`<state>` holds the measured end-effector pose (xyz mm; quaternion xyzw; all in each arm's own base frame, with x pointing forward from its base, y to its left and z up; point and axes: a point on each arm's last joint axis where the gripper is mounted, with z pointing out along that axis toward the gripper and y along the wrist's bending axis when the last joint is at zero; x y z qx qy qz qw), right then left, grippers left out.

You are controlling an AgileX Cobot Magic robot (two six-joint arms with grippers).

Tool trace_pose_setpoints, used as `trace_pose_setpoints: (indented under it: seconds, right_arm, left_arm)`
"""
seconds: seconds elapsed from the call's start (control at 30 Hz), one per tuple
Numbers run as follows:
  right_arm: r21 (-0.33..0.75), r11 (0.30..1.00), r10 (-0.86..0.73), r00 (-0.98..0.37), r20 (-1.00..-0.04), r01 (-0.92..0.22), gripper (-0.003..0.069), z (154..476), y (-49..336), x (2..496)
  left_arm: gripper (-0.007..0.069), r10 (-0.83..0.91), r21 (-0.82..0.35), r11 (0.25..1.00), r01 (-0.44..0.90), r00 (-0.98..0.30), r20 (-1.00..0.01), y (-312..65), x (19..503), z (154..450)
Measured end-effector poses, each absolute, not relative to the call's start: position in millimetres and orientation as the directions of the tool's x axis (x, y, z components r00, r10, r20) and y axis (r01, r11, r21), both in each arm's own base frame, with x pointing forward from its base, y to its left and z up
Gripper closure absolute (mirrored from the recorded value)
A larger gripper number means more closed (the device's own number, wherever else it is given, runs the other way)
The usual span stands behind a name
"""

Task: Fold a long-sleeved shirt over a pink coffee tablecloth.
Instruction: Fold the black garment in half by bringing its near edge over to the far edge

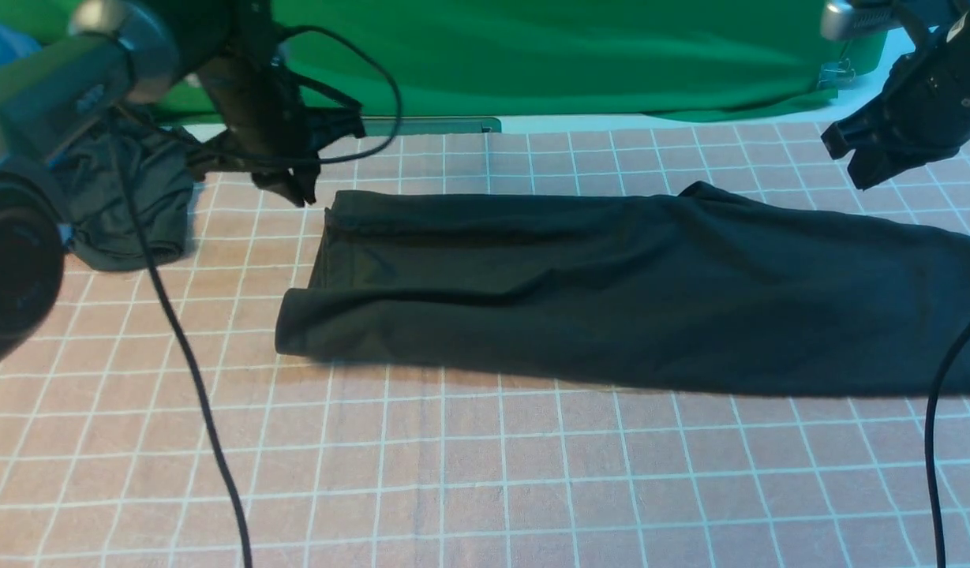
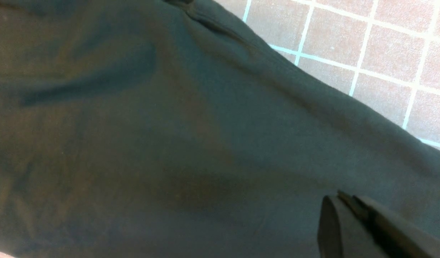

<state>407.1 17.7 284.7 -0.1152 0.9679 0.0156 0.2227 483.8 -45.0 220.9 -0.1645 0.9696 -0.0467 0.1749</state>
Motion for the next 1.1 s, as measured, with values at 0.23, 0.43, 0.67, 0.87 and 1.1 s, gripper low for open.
trace_pose_setpoints:
  seconds: [0.23,0.43,0.67,0.87,1.1]
  right_arm:
    - [-0.019,0.973,-0.215,-0.874,-0.435,-0.23,0.0603,285,18,407]
    - [-0.003,0.972,-0.212,-0.873,-0.439,-0.235,0.0603,285,22,407]
    - [0.004,0.972,-0.209,-0.873,-0.44,-0.234,0.0603,285,23,407]
    - [0.005,0.972,-0.208,-0.873,-0.44,-0.234,0.0599,285,23,407]
    - [0.005,0.972,-0.208,-0.873,-0.44,-0.234,0.0589,285,23,407]
  left_arm:
    - [0.0257,-0.31,-0.204,0.943,-0.262,-0.913,-0.266,-42,489,200]
    - [0.0095,-0.296,-0.257,0.937,-0.236,-0.927,-0.23,-49,493,183]
    - [0.0239,-0.229,-0.244,0.956,-0.163,-0.935,-0.271,-49,497,175]
    - [0.058,-0.208,-0.239,0.96,-0.145,-0.941,-0.266,-49,496,176]
    - [0.0593,-0.201,-0.243,0.961,-0.136,-0.942,-0.268,-50,499,202]
